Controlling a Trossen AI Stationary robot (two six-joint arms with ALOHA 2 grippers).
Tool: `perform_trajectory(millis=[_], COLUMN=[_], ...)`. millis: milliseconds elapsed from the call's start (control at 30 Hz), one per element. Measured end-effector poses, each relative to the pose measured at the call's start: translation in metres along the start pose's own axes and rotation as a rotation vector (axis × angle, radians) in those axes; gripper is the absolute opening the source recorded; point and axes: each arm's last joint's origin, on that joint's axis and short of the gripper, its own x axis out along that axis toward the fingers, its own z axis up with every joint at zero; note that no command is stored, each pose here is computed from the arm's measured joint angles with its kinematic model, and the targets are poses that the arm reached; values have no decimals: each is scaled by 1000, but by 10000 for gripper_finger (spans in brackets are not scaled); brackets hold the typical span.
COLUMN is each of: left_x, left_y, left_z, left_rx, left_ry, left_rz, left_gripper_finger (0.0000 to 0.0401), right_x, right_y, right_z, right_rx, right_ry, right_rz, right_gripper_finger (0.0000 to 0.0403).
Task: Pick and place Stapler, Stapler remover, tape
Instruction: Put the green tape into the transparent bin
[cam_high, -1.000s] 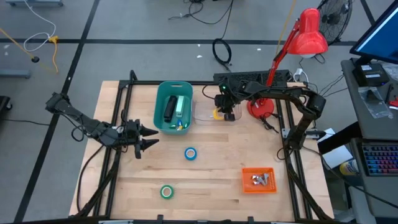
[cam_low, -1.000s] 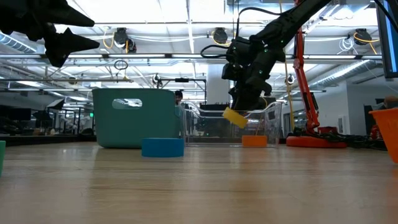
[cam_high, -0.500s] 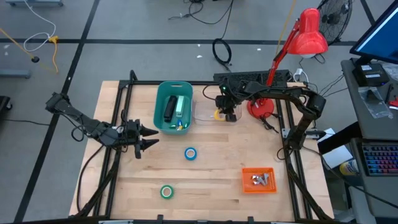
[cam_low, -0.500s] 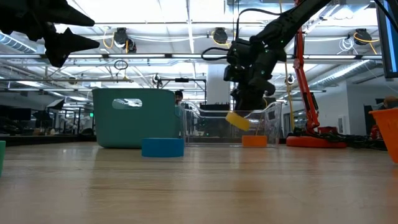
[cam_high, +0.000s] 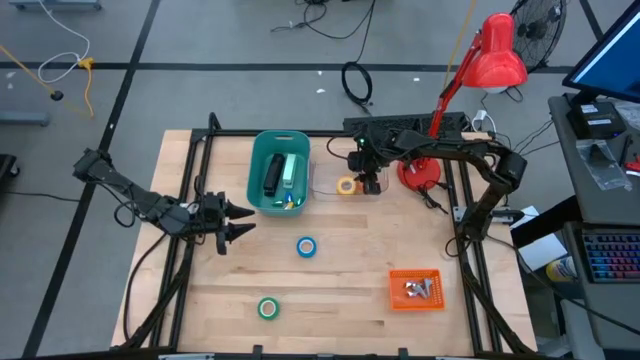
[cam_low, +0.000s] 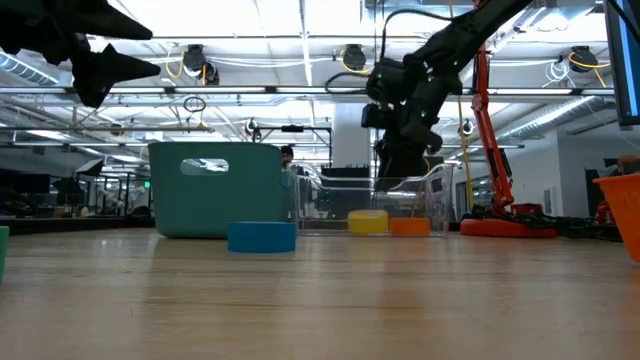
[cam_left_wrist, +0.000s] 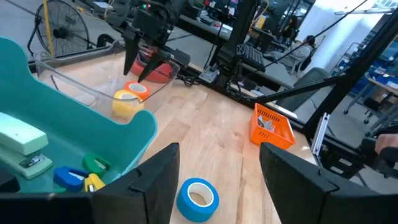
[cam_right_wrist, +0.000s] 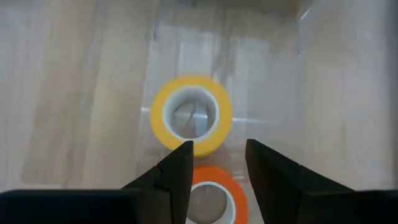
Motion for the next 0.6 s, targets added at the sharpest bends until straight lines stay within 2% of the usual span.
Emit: perform_trajectory(millis=[267,500,600], left_x=[0,-1,-1], left_y=[-5,-7,-7], left_z=[8,14,15], left_rx=[-91,-123,-127], left_ry=[-71,-120,-134], left_rz=[-44,-72,-57], left_gripper_finger=[225,225,225], right_x=[-50,-106,-127], right_y=[21,54,65], right_z=[18,30,29], right_rx=[23,116,166], right_ry=[-121,-277,-341], right_rz=[-39,-37,-35], right_gripper_finger=[112,17,7])
